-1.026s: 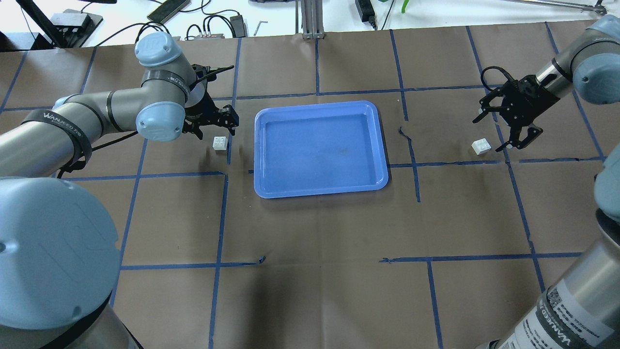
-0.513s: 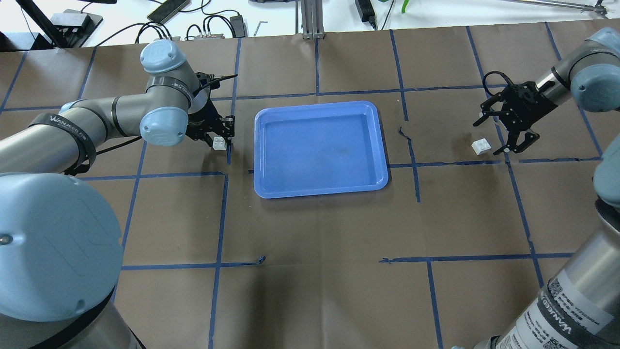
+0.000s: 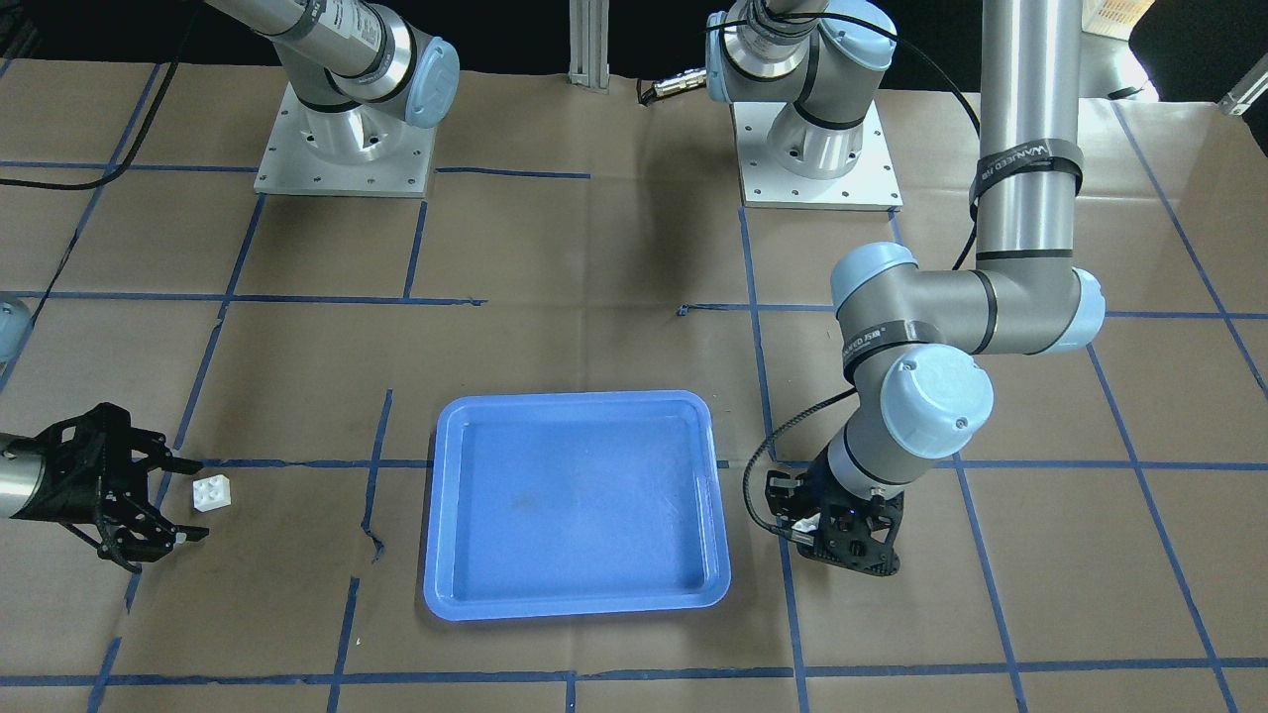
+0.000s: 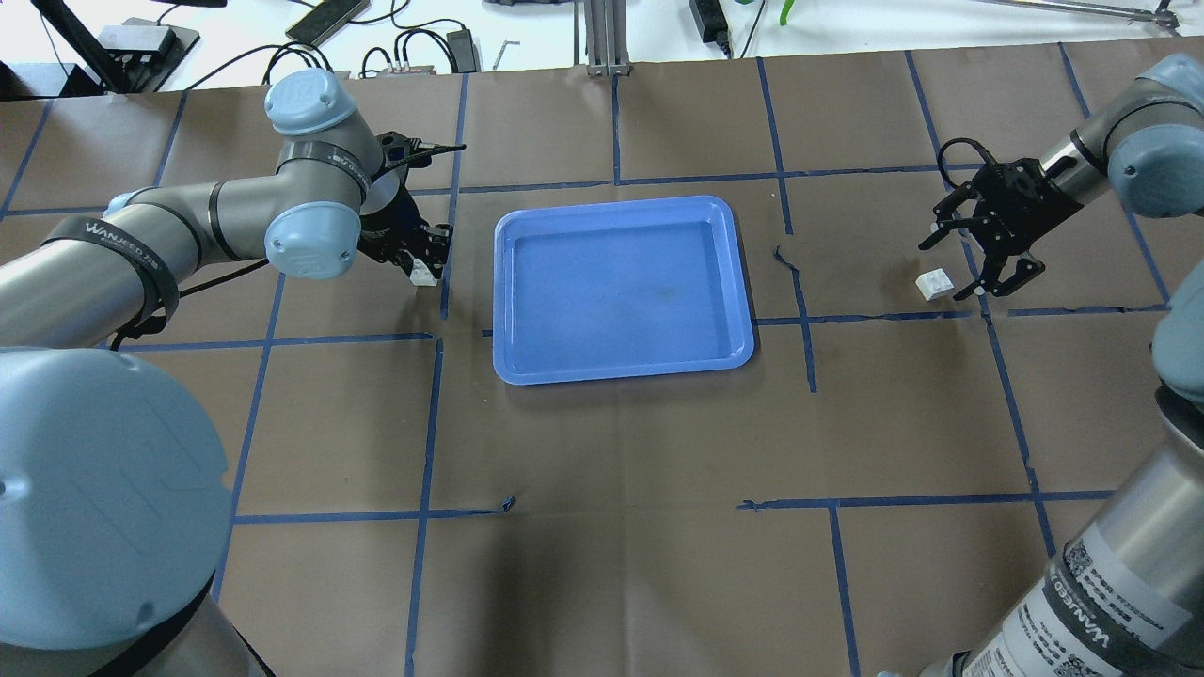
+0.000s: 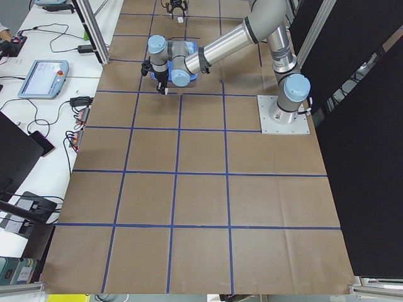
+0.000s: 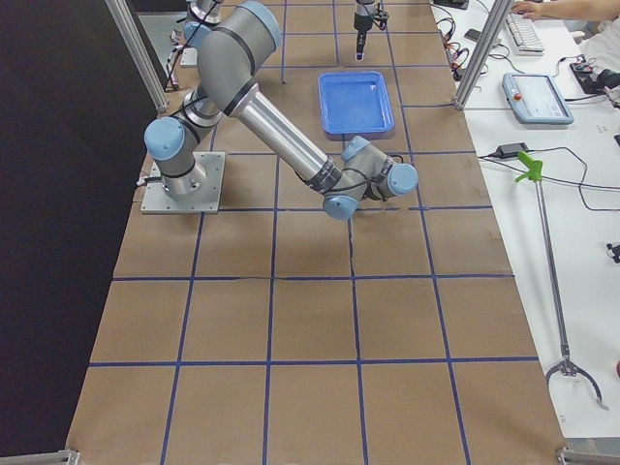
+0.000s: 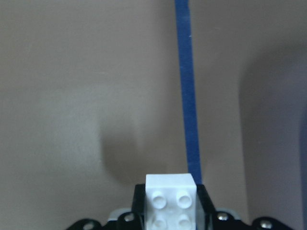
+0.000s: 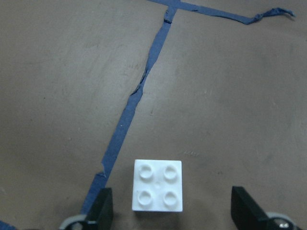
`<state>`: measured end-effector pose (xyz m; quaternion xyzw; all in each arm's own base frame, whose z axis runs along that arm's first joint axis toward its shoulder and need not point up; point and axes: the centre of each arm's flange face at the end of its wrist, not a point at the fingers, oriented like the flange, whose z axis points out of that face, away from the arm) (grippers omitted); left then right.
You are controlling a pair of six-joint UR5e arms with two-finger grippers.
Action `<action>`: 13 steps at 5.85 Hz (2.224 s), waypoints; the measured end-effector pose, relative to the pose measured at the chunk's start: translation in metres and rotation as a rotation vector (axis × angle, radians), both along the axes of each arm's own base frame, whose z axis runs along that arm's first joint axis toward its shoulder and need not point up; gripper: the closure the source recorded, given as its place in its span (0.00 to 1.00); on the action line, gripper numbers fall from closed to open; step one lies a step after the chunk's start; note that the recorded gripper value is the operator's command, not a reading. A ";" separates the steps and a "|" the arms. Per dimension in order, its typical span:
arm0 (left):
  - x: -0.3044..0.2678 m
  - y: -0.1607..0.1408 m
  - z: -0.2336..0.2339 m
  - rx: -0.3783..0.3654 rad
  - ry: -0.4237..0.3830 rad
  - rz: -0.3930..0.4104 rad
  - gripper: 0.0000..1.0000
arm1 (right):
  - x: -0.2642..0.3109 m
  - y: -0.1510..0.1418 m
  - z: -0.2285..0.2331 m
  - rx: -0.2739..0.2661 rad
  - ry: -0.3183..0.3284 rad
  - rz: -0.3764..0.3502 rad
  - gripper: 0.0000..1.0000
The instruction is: Assemble white blocks and place on blue tray
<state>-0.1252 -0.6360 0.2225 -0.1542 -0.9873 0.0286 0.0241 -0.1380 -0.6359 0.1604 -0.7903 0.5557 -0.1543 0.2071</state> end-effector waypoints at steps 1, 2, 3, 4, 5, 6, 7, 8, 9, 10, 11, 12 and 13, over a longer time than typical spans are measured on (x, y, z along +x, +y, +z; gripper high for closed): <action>-0.041 0.010 0.019 -0.037 -0.007 -0.183 1.00 | 0.000 0.000 -0.001 0.003 0.000 0.000 0.51; -0.089 0.023 0.025 -0.062 -0.014 -0.383 1.00 | 0.000 0.000 -0.001 0.003 0.003 0.002 0.66; -0.125 0.034 0.026 -0.082 -0.021 -0.604 1.00 | -0.001 -0.001 0.001 -0.003 0.009 0.004 0.68; -0.151 0.044 0.025 -0.096 -0.027 -0.819 1.00 | -0.002 -0.002 0.004 -0.011 0.012 0.003 0.68; -0.175 0.051 0.015 -0.107 -0.030 -0.949 1.00 | -0.003 -0.003 0.008 -0.020 0.013 0.001 0.69; -0.197 0.055 -0.003 -0.121 -0.033 -1.018 1.00 | -0.003 -0.004 0.015 -0.029 0.015 -0.002 0.69; -0.216 0.061 -0.021 -0.133 -0.037 -1.091 1.00 | 0.000 -0.004 0.030 -0.030 0.029 -0.035 0.69; -0.225 0.066 -0.030 -0.132 -0.040 -1.151 0.86 | 0.004 -0.001 0.056 -0.020 0.053 -0.109 0.69; -0.227 0.070 -0.035 -0.125 -0.039 -1.177 0.66 | 0.015 0.005 0.083 -0.004 0.067 -0.207 0.69; -0.227 0.072 -0.040 -0.114 -0.037 -1.180 0.01 | 0.034 0.018 0.104 0.020 0.067 -0.300 0.69; -0.227 0.072 -0.040 -0.111 -0.037 -1.182 0.00 | 0.055 0.036 0.116 0.040 0.067 -0.370 0.69; -0.227 0.072 -0.035 -0.118 -0.040 -1.183 0.00 | 0.080 0.057 0.120 0.040 0.070 -0.430 0.69; -0.226 0.070 -0.022 -0.136 -0.045 -1.178 0.00 | 0.103 0.075 0.120 0.014 0.079 -0.482 0.69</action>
